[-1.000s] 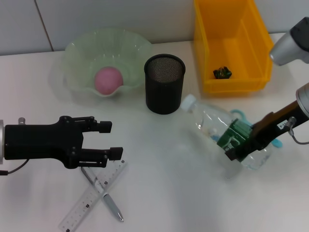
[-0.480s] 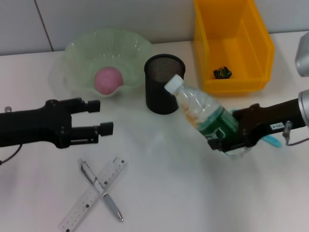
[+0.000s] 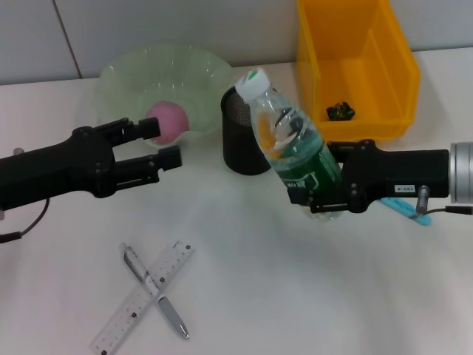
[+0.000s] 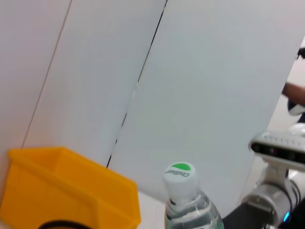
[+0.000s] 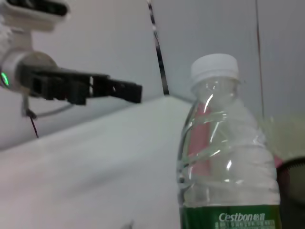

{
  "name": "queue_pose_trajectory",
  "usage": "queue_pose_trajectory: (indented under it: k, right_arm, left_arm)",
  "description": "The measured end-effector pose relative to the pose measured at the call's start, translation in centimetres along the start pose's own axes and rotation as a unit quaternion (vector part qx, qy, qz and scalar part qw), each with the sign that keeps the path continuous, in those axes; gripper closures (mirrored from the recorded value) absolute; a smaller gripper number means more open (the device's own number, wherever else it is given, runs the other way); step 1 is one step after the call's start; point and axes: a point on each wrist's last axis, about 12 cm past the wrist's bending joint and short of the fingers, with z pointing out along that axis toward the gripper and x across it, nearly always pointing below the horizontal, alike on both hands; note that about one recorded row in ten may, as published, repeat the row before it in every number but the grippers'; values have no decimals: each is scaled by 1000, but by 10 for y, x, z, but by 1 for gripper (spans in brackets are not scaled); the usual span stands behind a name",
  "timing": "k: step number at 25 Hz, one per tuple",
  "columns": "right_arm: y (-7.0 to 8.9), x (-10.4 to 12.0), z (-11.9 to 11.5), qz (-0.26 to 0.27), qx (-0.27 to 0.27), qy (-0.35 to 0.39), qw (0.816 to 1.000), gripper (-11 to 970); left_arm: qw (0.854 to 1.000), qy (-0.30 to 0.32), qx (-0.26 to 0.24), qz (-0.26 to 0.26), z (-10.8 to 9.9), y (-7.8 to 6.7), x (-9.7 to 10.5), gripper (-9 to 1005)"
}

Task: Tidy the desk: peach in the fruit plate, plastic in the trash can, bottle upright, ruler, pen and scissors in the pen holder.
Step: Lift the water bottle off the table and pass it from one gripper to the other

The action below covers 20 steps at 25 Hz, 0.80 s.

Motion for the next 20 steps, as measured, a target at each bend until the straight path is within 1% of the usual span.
queue_pose_trajectory:
  k: [9,10,11,15,19,20]
  right_arm:
    - [4,10,6,-27,-1,-56,998,178]
    - [6,12,7,-31,0,-71,997,178]
    - [6,12,7,-31,0,-71,997,178]
    - [11,17,12,-29,0,-110,993,177]
    - [13,21,17,-25,-3,-123,992,176]
    - [15,22,21,-22,-8,-128,992,176]
  left_arm:
    - [999,-34,10,-6,13,2,5,195]
    - [999,-48,13,-11,18,2,5,195]
    - [999,-51,13,-12,18,2,5,195]
    - [997,-74,14,-18,22,3,4,196]
    - [995,-101,10,-24,27,4,6,196]
    - [994,-102,10,-25,28,4,6,196]
